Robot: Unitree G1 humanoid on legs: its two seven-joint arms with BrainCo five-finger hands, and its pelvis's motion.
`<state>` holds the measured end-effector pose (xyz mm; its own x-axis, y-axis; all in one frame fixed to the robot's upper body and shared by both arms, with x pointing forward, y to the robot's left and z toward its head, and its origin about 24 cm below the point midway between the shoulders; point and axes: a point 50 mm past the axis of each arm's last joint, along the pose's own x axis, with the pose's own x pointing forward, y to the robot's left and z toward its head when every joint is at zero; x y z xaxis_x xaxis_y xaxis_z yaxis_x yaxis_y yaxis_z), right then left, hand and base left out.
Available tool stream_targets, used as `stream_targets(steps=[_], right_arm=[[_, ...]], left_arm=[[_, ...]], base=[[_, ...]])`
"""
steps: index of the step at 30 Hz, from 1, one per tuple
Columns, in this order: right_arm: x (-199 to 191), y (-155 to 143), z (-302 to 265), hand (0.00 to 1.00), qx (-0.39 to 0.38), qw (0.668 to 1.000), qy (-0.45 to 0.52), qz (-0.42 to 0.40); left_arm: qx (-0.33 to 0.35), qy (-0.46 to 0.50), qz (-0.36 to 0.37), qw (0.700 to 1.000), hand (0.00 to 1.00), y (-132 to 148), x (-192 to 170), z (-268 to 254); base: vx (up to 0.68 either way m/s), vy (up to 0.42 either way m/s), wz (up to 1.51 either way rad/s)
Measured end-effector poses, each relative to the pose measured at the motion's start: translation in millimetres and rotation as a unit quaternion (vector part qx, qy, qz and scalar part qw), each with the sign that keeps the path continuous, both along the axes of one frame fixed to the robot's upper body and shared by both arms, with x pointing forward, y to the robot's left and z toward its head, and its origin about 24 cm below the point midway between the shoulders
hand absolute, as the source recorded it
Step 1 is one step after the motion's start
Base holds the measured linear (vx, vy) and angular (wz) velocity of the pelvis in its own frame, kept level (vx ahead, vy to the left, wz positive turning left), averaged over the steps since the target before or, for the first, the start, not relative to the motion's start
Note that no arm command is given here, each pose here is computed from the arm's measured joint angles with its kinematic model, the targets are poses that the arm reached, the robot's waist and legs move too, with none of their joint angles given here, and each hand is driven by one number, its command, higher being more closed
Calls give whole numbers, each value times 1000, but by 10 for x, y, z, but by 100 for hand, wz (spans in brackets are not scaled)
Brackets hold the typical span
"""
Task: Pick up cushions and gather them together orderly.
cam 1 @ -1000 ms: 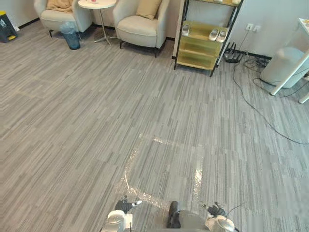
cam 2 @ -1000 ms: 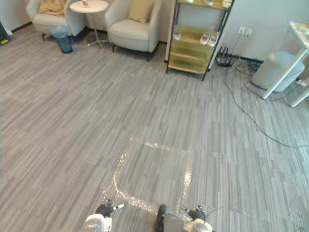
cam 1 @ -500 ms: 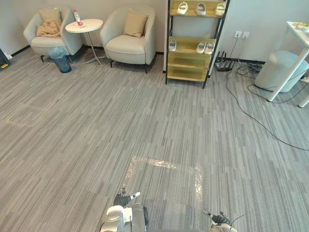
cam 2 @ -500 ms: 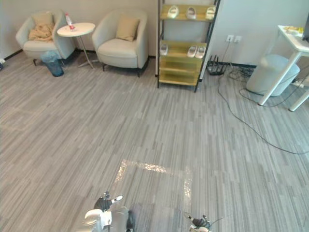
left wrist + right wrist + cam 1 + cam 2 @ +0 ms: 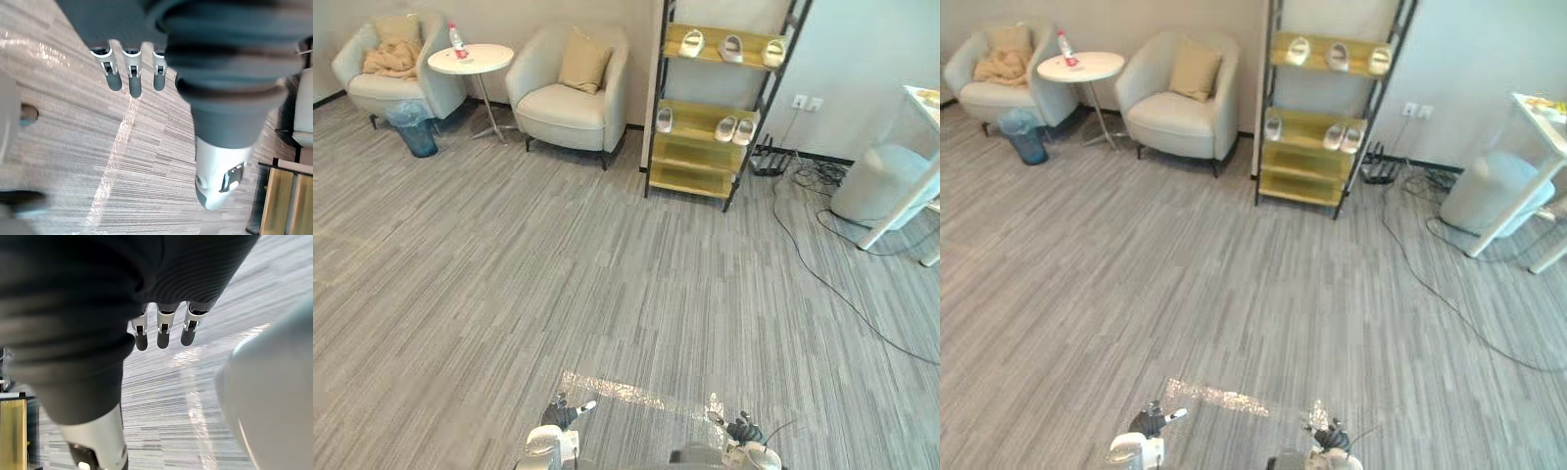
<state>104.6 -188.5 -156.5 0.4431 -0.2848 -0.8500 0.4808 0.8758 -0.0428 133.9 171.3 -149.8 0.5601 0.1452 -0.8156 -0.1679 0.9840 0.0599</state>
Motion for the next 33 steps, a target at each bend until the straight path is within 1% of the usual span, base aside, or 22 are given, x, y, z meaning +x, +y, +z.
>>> stream_targets(steps=[2,5,7,10,14,15,19,28,33], right_arm=[[-12,-70,-2,0,-8,1000,5,2],[6,-197,24,0,-25,1000,3,1],[-4,-232,24,0,-30,1000,8,0],[-21,-211,16,0,-26,1000,11,-4],[-8,-206,19,0,-27,1000,10,-5],[-8,-128,3,0,-17,1000,13,-2],[-79,-12,-30,0,-6,1000,23,16],[-243,-57,-69,0,-9,999,49,11],[-320,-84,-86,0,-6,998,60,-6]], left_arm=[[-13,12,14,1000,0,-69,-56,-33],[-25,0,17,1000,0,-151,25,-9],[-25,-3,16,1000,0,-154,33,-4],[-24,-6,13,1000,0,-157,44,3],[-24,-9,-3,1000,0,-193,70,13],[-19,-13,-3,1000,0,-154,99,25],[-5,-3,-4,1000,0,-44,56,5],[-8,11,-14,1000,0,-93,-17,-30],[-10,16,-13,1000,0,-99,-61,-44]], base=[[401,-236,37],[351,-237,19],[297,-144,-3],[200,-47,-17],[184,118,-18],[132,115,-9],[126,99,-8],[11,20,1],[-24,-34,2]])
